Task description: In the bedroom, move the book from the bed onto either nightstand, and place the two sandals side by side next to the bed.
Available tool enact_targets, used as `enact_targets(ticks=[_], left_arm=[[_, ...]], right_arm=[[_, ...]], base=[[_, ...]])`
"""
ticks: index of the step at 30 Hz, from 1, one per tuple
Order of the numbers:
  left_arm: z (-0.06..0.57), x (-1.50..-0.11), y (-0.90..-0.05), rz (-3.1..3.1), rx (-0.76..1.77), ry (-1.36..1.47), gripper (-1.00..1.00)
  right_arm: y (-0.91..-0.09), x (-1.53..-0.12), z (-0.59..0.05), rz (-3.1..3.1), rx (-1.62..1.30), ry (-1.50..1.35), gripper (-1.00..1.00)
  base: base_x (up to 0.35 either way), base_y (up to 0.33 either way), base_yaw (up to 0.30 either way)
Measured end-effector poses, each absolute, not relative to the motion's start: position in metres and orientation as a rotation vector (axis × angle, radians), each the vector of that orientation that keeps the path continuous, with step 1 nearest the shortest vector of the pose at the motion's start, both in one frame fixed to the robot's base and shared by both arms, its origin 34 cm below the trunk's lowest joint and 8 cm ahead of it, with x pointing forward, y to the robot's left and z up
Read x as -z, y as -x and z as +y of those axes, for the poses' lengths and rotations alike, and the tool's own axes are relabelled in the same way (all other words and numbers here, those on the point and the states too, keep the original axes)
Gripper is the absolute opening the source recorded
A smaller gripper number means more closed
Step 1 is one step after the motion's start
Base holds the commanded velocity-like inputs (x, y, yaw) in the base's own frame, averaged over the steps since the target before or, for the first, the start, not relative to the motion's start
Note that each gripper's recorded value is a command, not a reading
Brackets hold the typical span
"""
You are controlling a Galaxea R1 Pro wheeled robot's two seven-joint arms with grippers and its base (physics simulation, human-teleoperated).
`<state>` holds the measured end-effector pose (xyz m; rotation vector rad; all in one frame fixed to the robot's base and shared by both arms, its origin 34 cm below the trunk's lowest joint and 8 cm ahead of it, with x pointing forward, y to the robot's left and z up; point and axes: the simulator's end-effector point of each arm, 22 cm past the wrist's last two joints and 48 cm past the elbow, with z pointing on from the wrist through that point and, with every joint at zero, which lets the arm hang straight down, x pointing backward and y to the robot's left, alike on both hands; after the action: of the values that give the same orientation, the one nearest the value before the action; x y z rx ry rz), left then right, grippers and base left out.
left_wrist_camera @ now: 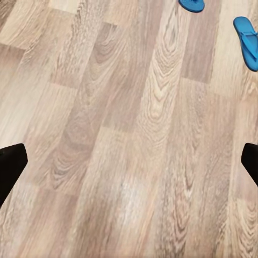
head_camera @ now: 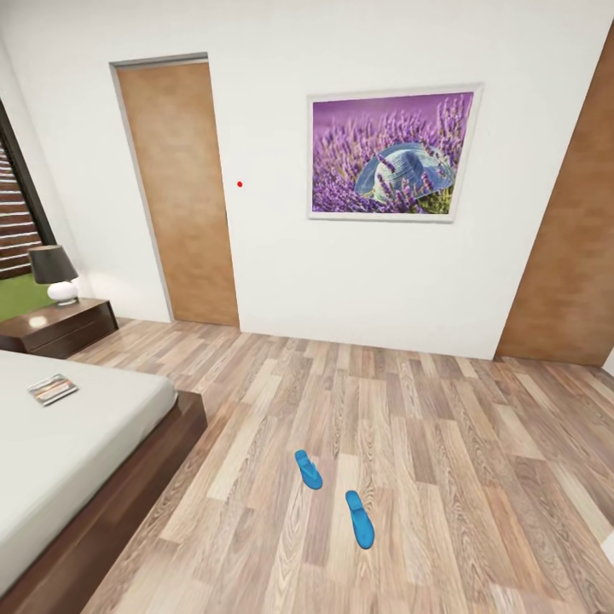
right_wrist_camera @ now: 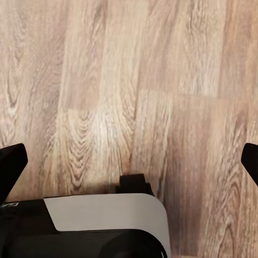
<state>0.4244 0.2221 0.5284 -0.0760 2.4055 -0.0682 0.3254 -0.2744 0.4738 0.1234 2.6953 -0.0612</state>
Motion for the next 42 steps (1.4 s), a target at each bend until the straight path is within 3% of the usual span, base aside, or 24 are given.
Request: enact_targets(ticks=[8,11,16,42], left_arm=[[0.222,-0.529,-0.425,2.405,0.068,0.076,1.00],[0.222,-0.529,-0.425,2.405,0.068,0.076,1.00],[0.222,-0.529,-0.425,2.404,0.067,0.077,1.00],[0.226,-0.529,-0.425,2.402,0.061,0.078,1.00]], right_arm=[[-0.331,-0.476,-0.275,2.681,0.062,-0.121,1.00],[-0.410,-0.519,-0.278,2.495,0.063,-0.110,1.00],[-0.435,-0.537,-0.278,2.429,0.056,-0.107,1.00],[-0.405,-0.515,-0.276,2.506,0.055,-0.107,1.00]], base=[[0.124,0.000,0.000],[0.114,0.000,0.000],[0.114,0.000,0.000],[0.147,0.002,0.000]])
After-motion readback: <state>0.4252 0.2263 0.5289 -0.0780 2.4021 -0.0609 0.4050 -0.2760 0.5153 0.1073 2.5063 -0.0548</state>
